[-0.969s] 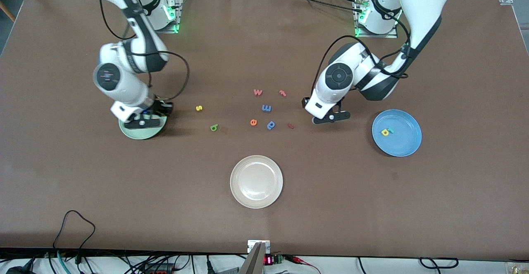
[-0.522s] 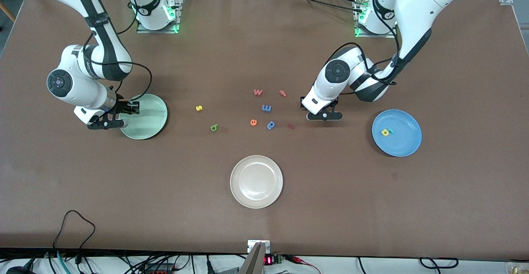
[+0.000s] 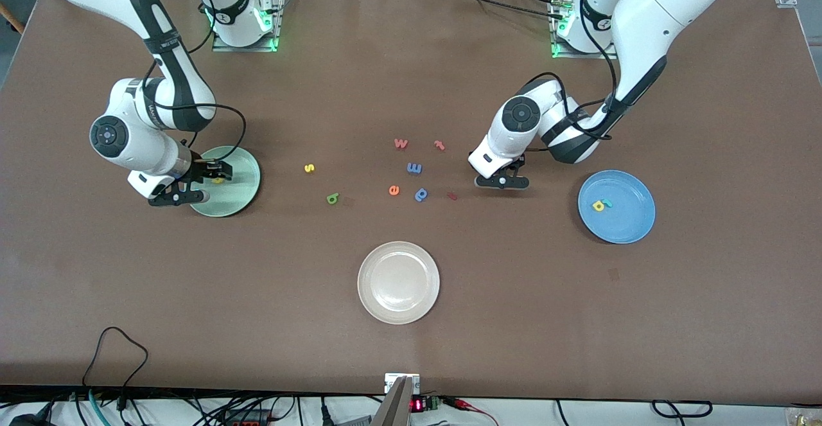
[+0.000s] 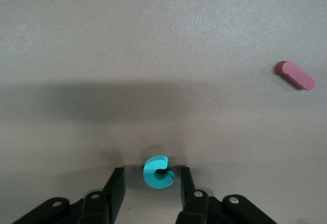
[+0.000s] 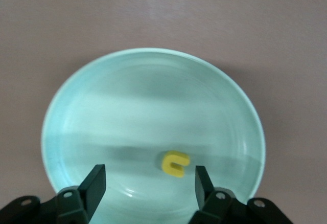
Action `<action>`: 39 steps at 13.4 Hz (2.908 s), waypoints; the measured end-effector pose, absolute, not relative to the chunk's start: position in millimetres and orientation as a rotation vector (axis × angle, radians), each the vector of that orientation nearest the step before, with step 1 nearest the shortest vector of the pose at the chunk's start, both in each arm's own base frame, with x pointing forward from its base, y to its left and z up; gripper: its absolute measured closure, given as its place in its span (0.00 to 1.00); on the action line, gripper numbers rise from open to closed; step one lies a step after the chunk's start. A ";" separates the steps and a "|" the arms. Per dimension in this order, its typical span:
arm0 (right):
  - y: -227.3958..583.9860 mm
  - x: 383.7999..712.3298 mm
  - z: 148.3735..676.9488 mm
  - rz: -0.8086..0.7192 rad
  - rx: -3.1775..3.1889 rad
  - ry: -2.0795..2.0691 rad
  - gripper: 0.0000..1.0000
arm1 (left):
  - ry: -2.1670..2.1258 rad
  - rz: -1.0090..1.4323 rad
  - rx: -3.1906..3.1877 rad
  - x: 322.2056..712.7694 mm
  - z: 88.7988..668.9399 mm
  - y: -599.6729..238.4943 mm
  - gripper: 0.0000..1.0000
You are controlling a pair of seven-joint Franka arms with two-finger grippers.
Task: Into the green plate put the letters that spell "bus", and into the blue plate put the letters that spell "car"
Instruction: 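Place the yellow u on the green plate while the left gripper reaches cyan c, then grasp the cyan c with the left gripper while the right gripper grasps yellow s, then place the cyan c on the blue plate with the left gripper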
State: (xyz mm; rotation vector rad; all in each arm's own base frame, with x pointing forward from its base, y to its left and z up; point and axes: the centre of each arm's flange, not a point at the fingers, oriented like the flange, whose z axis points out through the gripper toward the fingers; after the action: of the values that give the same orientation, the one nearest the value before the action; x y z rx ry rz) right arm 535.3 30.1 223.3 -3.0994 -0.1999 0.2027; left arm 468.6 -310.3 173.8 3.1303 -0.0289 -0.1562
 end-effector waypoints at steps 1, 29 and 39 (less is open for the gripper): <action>47.6 534.7 226.6 0.194 -3.094 -0.249 0.21 | -0.029 -0.157 3.130 468.6 173.5 -310.4 0.49; 248.7 476.8 173.5 0.178 -3.106 -0.252 0.52 | -0.427 -0.393 3.277 606.0 247.1 -63.9 0.36; 248.3 478.5 175.5 0.169 -3.106 -0.247 0.72 | -0.358 -0.605 3.296 610.1 441.2 -116.3 0.00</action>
State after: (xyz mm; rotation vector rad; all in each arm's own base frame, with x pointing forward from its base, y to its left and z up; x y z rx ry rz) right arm 478.5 248.3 175.5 -3.1061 -0.2474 0.1693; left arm 610.1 -116.3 441.2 3.2959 -0.3581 -0.6047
